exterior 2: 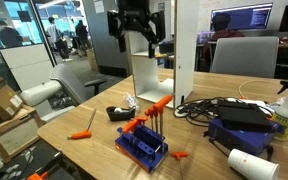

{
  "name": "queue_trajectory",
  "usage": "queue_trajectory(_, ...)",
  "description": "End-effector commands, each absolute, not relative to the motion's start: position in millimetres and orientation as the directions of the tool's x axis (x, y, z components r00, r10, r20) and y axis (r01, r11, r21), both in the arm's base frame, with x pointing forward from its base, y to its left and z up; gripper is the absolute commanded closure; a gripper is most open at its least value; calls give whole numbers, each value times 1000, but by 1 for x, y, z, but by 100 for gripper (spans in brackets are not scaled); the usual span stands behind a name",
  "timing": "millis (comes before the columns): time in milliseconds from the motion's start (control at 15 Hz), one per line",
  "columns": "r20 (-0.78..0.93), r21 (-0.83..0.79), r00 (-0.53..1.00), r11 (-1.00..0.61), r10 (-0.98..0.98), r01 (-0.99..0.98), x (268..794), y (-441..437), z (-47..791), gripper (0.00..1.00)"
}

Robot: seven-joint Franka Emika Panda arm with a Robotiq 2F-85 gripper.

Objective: Remove the grey masking tape from the second shelf and put it on the table

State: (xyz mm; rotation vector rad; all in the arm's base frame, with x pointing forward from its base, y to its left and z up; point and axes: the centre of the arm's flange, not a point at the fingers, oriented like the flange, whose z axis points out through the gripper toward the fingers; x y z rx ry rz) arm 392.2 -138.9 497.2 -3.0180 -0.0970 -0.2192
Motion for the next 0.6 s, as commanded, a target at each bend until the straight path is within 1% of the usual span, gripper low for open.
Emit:
queue_trajectory(0,153,-107,987,-992,55,72,393,-139,500,0)
queue_trajectory(533,163,-104,985,-992,54,72,394,-140,505,0)
